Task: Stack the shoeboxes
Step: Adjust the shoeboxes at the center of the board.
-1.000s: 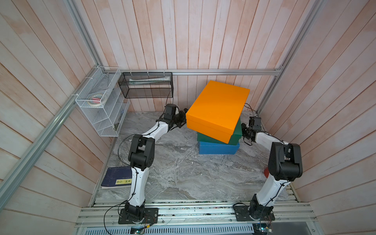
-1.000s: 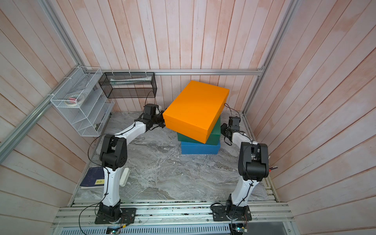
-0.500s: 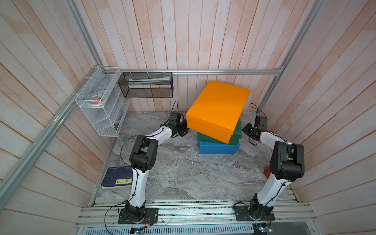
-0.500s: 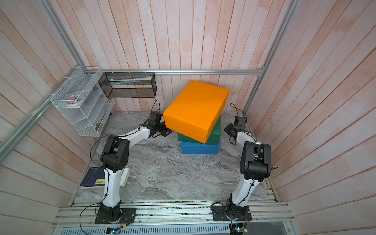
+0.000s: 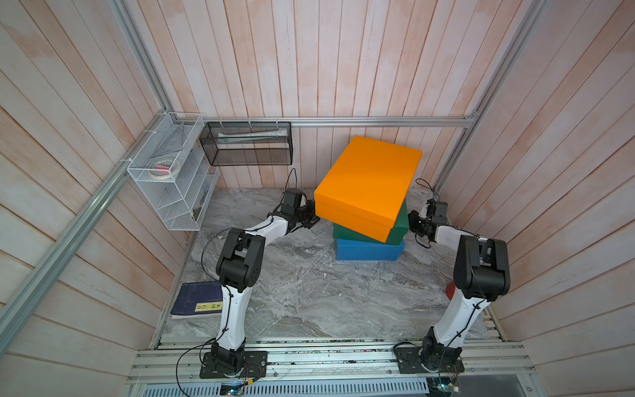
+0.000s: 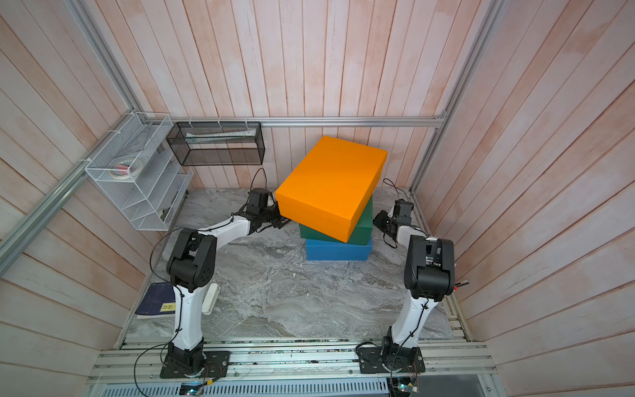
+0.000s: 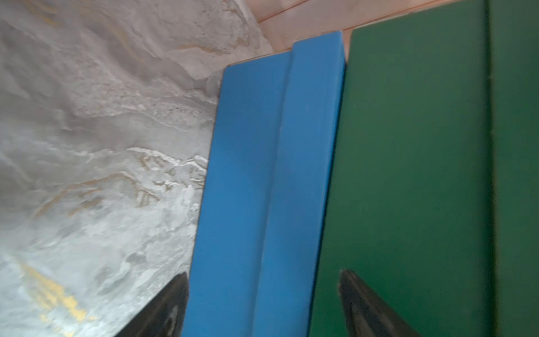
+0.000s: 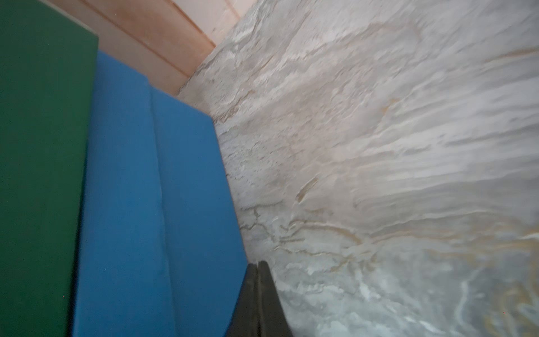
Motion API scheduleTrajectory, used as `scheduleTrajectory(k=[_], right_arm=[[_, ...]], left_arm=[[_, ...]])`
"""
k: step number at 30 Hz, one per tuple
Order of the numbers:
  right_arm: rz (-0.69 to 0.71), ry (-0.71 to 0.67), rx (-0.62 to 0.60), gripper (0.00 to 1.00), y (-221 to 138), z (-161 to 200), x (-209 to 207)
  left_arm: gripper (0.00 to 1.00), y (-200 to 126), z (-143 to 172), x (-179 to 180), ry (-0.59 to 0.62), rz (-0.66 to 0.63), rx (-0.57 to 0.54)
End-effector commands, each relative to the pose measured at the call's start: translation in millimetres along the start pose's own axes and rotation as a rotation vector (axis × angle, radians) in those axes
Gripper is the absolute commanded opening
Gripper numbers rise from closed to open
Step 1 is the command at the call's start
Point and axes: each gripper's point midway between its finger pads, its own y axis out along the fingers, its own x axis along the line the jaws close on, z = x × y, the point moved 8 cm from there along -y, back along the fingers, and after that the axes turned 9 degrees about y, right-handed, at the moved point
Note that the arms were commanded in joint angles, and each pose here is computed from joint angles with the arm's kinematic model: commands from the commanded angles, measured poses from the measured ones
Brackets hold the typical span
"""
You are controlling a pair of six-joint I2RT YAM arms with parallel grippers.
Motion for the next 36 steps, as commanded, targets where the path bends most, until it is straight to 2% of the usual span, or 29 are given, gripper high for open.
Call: scheduleTrajectory(k=[1,11,23,31,36], right_arm=[[-0.129,0.008,0.036,0.0,-5.9,6.5,14.0],[-0.18,-0.034,0.12,0.0,3.7,38.3,34.0],[-0.184,-0.046,0.161,0.0,15.7,60.4,45.8],[-0.119,-0.036,0.147,0.0,11.6,59.0,34.7],[-0.093,0.0,0.111,0.0,0.6,46.1,23.8]], left_arm=[[0.86,7.5,-0.3,7.1,-0.023,0.05,0.01],[0.86,18.8,6.7,10.5,-0.046,0.077,0.041],[0.86,-9.6,25.6,18.1,-0.043,0.037,0.041],[0.86,-31.7,28.0,5.6,-0.003,0.031,0.008],[0.86,-41.4,26.1,-5.9,0.015,0.033,-0.002]])
